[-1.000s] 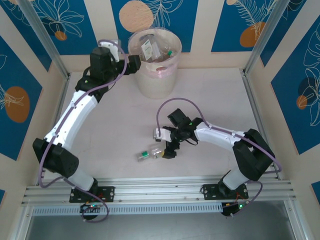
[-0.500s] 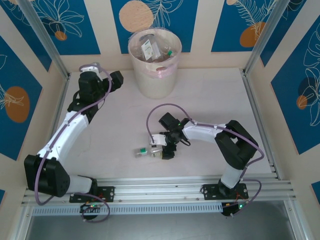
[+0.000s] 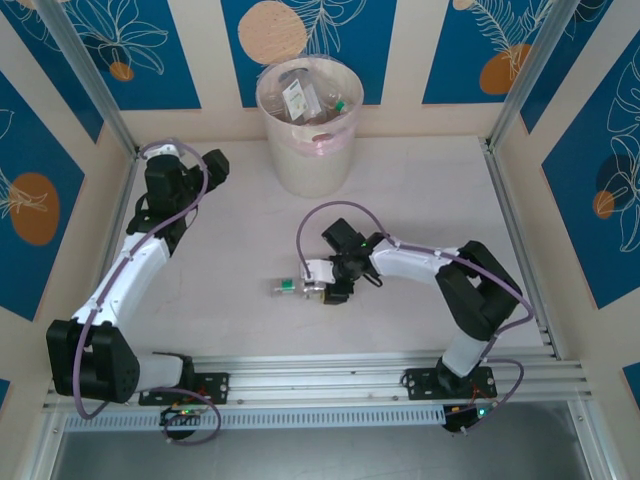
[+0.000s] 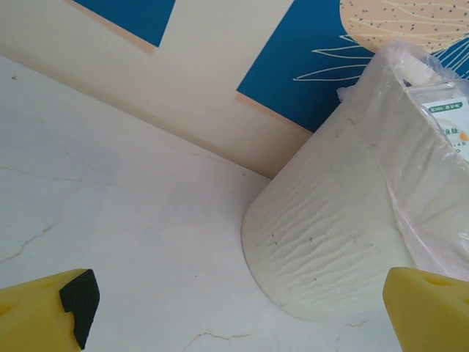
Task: Put the plastic bottles in the bin
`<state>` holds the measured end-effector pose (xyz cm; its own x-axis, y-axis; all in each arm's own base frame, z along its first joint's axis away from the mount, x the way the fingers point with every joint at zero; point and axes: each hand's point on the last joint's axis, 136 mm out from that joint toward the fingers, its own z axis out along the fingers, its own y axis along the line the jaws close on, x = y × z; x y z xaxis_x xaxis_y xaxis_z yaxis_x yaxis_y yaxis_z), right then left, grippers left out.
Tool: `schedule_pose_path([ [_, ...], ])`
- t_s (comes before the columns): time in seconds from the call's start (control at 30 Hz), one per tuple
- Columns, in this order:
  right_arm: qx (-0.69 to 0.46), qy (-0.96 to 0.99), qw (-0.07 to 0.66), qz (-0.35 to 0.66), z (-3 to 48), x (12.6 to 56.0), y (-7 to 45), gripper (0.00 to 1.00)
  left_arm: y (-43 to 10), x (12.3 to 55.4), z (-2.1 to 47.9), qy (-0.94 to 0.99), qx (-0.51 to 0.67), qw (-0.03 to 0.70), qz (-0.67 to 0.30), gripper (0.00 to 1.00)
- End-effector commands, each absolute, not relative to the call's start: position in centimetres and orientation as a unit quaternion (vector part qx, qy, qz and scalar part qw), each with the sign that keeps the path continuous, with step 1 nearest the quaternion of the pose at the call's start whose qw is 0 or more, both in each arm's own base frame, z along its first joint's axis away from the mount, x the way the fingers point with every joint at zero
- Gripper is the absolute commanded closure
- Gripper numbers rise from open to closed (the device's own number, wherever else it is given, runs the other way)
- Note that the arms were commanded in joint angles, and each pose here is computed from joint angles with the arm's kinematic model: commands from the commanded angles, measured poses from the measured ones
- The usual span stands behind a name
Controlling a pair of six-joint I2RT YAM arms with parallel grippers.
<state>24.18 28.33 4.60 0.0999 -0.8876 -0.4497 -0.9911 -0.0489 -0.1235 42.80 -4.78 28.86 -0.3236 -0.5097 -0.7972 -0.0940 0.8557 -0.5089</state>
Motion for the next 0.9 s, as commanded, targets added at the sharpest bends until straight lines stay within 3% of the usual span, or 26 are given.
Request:
schedule_pose_path([
  [0.0,-0.694,0.651,0.279,0.129,9.4,26.3,29.3,0.66,-3.9,42.7,29.9,0.772,-0.203,0.568,-0.199,0.0],
  [0.17,-0.667,0.628,0.375,0.143,16.5,28.3,28.7,0.79,-2.9,42.7,29.1,0.77,-0.219,0.565,-0.198,0.0],
  [0.37,-0.651,0.578,0.479,0.118,25.1,32.0,27.5,0.8,-2.2,42.9,27.8,0.768,-0.236,0.559,-0.205,0.0],
  [0.87,-0.686,0.473,0.553,-0.002,36.6,42.4,26.5,0.83,-0.1,42.8,26.3,0.773,-0.253,0.548,-0.196,0.0],
])
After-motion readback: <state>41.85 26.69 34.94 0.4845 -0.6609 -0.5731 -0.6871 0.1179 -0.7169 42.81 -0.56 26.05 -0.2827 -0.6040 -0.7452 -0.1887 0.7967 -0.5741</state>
